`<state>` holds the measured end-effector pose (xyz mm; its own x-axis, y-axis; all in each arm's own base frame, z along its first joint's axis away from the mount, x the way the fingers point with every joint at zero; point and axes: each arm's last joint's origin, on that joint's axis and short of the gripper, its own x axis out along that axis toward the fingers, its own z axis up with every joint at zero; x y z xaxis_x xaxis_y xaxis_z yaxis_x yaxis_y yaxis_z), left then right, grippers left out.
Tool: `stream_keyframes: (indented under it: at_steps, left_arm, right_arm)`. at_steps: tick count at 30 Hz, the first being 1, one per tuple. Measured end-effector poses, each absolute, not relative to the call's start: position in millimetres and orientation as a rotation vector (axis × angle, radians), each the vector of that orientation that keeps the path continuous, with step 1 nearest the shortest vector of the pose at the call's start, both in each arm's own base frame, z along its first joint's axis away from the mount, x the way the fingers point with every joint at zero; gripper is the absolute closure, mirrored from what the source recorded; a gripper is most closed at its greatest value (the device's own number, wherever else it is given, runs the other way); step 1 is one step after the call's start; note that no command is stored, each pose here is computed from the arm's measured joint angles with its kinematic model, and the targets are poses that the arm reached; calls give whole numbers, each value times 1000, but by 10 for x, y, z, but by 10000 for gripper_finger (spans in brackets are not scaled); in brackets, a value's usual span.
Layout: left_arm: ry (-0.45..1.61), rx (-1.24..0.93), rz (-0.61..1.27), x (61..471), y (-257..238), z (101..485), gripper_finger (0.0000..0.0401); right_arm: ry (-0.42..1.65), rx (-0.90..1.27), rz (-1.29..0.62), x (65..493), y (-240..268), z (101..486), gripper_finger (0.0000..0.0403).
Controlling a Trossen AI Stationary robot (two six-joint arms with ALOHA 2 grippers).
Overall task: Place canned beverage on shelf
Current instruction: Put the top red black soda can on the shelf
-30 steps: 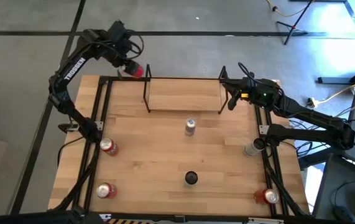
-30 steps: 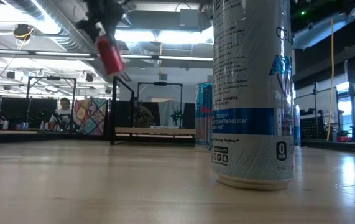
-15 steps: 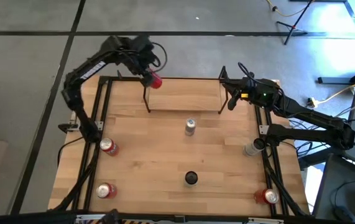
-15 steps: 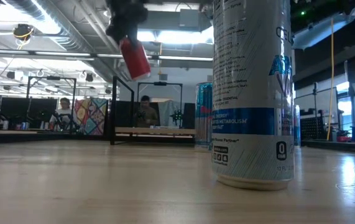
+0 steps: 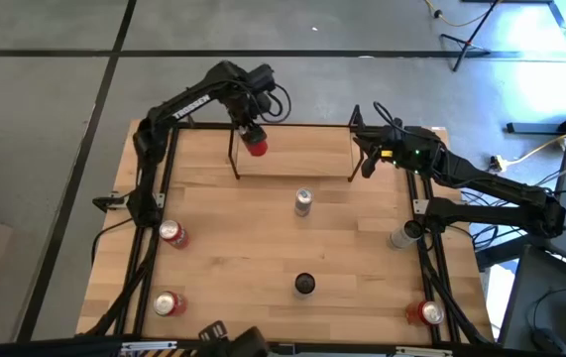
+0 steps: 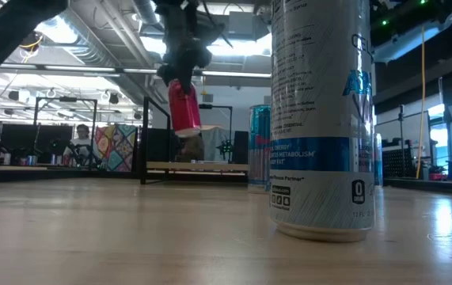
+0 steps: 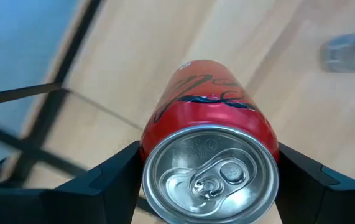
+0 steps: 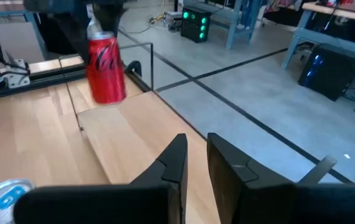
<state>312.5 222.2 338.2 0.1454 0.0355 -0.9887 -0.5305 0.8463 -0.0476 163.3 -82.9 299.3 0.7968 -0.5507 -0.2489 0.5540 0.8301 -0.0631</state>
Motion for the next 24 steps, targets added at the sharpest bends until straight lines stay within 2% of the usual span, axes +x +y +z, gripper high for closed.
stream_keyframes:
  at_steps: [8, 24]
  left_arm:
    - [1435, -415, 455, 3182, 2317, 3216, 131]
    - [1549, -291, 393, 3279, 2437, 2937, 131]
  right_arm:
    - [267, 16, -592, 1641, -832, 2985, 352]
    - [284, 25, -550, 1675, -835, 2955, 352]
